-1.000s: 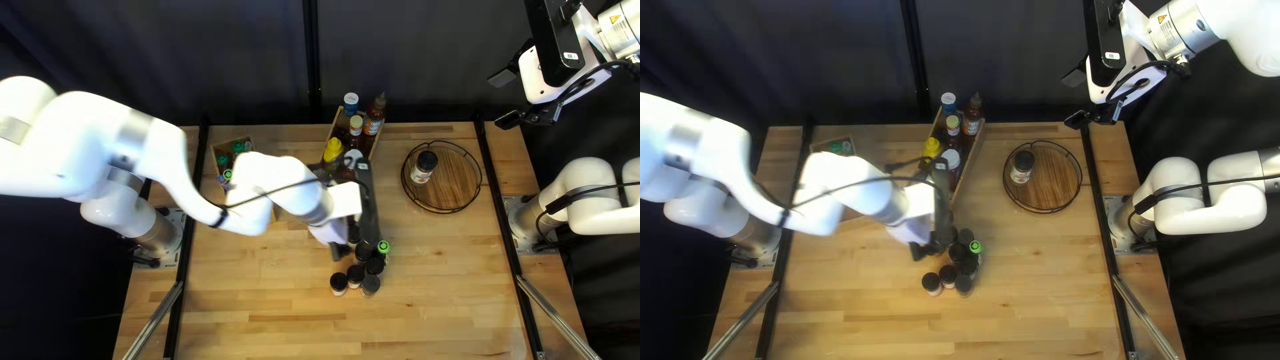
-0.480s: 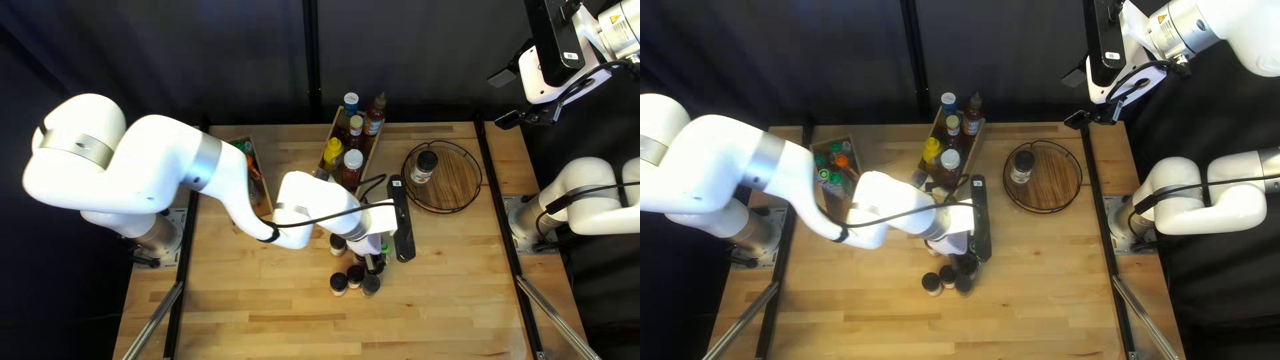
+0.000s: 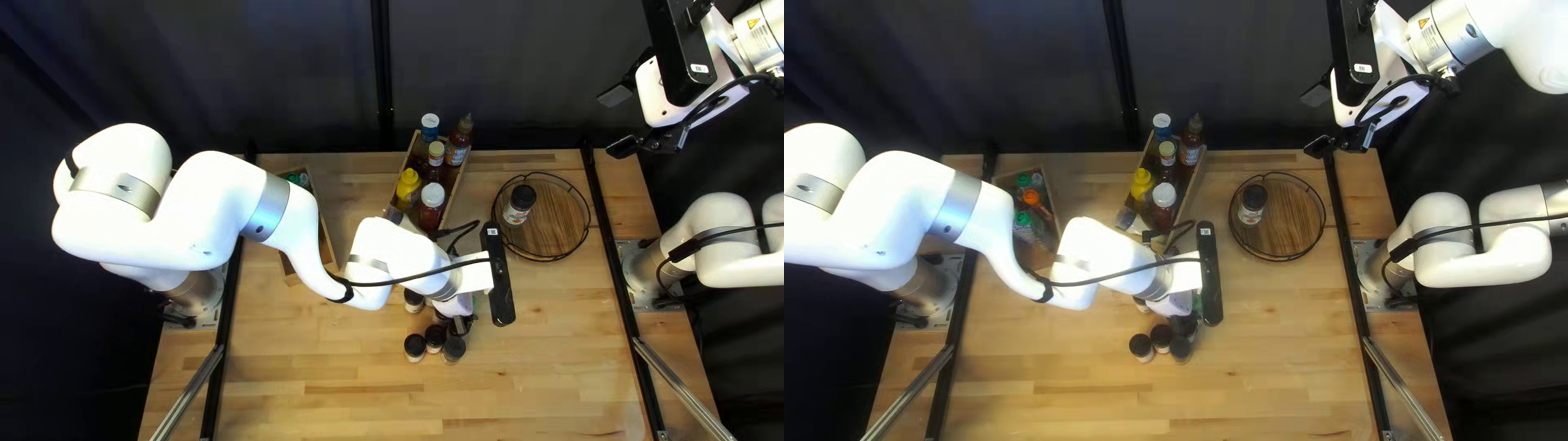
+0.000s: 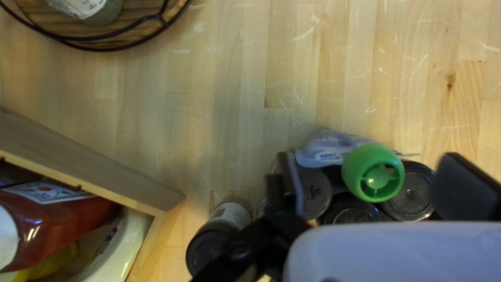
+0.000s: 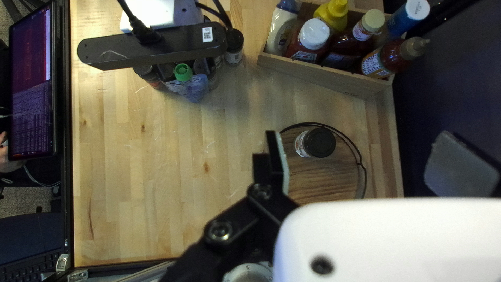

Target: Separate condiments, baby food and spices and place it in 3 different racks/containers

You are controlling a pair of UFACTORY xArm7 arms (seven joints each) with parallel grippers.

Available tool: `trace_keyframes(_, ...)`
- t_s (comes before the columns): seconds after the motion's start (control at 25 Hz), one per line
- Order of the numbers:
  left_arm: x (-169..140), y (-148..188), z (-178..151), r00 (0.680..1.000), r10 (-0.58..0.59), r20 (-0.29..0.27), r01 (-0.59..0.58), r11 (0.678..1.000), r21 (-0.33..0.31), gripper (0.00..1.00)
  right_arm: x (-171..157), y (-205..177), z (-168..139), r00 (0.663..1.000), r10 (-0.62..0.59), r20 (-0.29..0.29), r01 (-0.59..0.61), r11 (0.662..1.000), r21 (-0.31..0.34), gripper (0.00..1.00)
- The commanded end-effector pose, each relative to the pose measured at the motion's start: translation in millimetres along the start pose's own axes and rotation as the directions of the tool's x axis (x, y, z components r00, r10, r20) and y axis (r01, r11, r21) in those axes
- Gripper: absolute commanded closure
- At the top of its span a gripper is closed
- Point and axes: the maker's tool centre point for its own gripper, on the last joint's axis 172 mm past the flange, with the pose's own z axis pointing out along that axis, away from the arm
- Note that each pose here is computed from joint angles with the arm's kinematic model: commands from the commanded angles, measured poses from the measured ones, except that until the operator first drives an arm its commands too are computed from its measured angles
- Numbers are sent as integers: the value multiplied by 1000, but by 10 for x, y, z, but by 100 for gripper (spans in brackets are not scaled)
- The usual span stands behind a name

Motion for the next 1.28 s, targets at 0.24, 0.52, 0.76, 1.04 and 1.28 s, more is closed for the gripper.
trace_keyframes(0.24, 128, -11, -213, 1000, 29, 9, -28, 1000, -4, 100, 0, 0, 0, 1000, 0, 0, 0, 1000, 0, 0)
trace_keyframes(0.52, 469, -101, -660, 997, 75, -14, -75, 997, -22, 100, 0, 0, 0, 1000, 0, 0, 0, 1000, 0, 0)
trace_keyframes(0.76, 560, -135, -1233, 992, 118, -42, -119, 992, -45, 100, 0, 0, 0, 1000, 0, 0, 0, 1000, 0, 0)
trace_keyframes(1.04, 107, -59, -1893, 989, 149, 14, -147, 986, -79, 100, 0, 0, 0, 1000, 0, 0, 0, 1000, 0, 0)
trace_keyframes(1.28, -608, -127, -2219, 988, 123, 89, -119, 992, -44, 100, 0, 0, 0, 1000, 0, 0, 0, 1000, 0, 0)
